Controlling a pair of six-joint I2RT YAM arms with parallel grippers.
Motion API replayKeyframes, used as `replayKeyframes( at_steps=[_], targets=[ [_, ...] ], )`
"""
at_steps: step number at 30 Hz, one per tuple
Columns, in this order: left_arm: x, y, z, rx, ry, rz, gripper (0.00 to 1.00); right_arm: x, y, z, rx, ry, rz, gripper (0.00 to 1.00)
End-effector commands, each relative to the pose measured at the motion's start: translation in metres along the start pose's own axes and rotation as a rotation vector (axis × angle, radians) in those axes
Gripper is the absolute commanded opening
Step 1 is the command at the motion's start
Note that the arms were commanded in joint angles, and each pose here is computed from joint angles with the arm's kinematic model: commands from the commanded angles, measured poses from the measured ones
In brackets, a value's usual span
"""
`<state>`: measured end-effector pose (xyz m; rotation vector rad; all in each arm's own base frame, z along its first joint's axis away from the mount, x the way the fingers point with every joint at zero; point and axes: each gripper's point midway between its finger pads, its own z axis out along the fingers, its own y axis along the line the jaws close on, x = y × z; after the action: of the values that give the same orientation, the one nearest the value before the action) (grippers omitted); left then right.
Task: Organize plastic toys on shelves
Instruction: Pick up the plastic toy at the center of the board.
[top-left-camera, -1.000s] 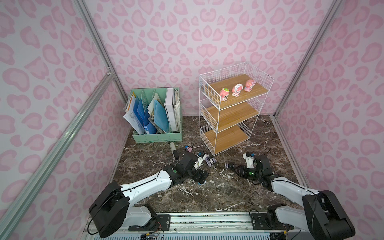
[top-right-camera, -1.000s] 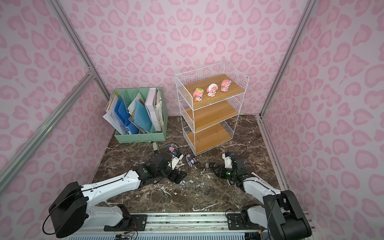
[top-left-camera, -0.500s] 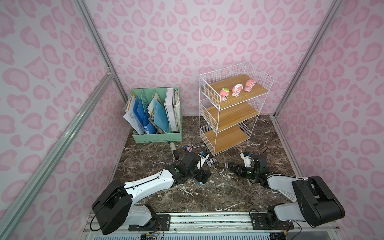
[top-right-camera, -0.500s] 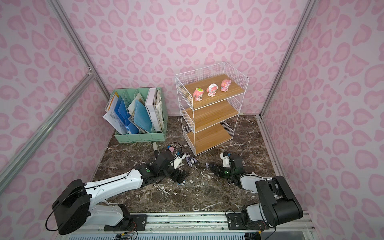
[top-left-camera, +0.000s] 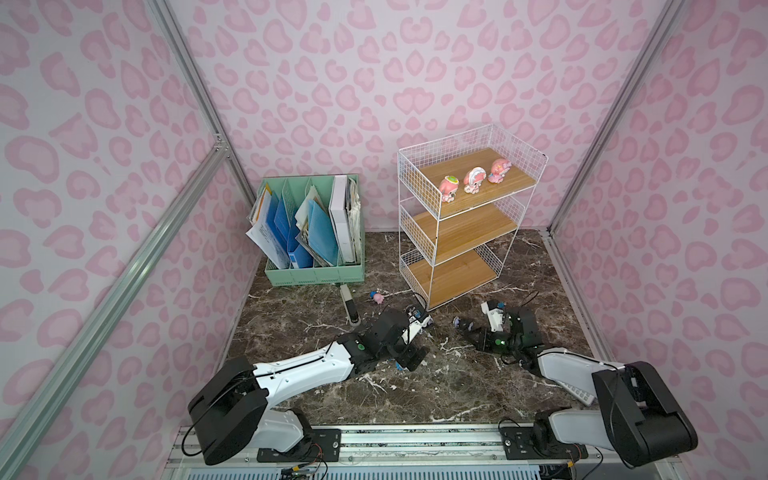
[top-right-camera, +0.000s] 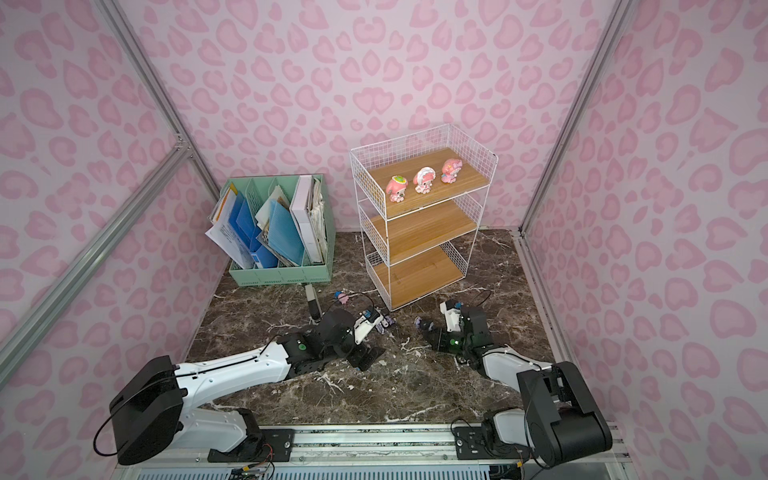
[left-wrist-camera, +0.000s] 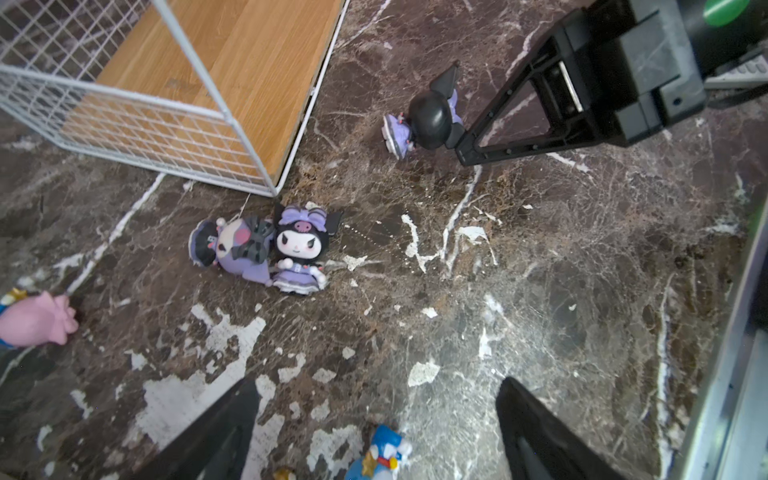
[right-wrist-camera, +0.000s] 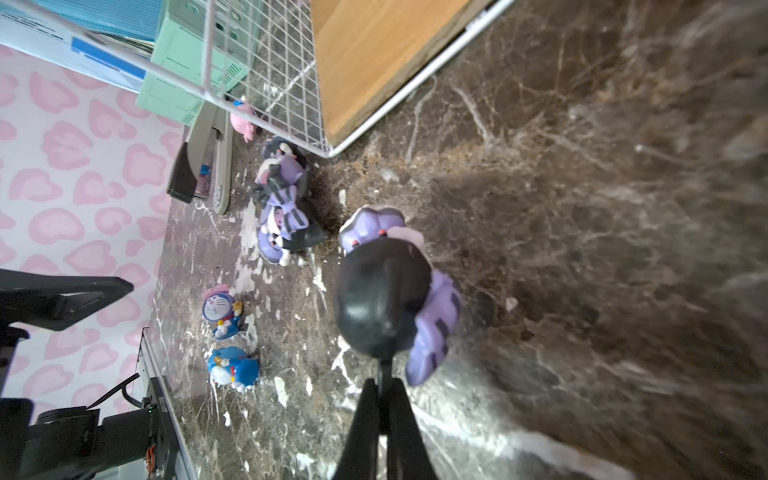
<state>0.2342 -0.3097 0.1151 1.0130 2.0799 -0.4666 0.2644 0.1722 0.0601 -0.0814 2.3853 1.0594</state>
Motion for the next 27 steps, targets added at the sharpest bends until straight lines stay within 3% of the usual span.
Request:
replayKeyframes(
  at_steps=[1, 5, 12, 20, 27],
  targets=[
    [-0.024, 0.003, 0.003, -0.1, -0.125, 0.207, 0.91, 0.007, 0.015, -0.008, -0.041, 0.061, -0.003, 0.03],
    [-0.043, -0.013, 0.008, -0.103, -0.257, 0.441, 0.91, 0.011, 0.035, -0.022, -0.084, 0.105, 0.001, 0.03],
    [-0.07, -0.031, 0.024, -0.074, -0.359, 0.652, 0.91, 0.02, 0.075, -0.042, -0.162, 0.159, -0.016, 0.02],
    [-0.078, -0.041, 0.037, -0.05, -0.384, 0.735, 0.86, 0.029, 0.096, -0.05, -0.205, 0.191, -0.025, 0.02],
    [-0.067, -0.04, 0.047, -0.032, -0.339, 0.741, 0.75, 0.025, 0.105, -0.056, -0.231, 0.171, -0.029, 0.03]
  ],
)
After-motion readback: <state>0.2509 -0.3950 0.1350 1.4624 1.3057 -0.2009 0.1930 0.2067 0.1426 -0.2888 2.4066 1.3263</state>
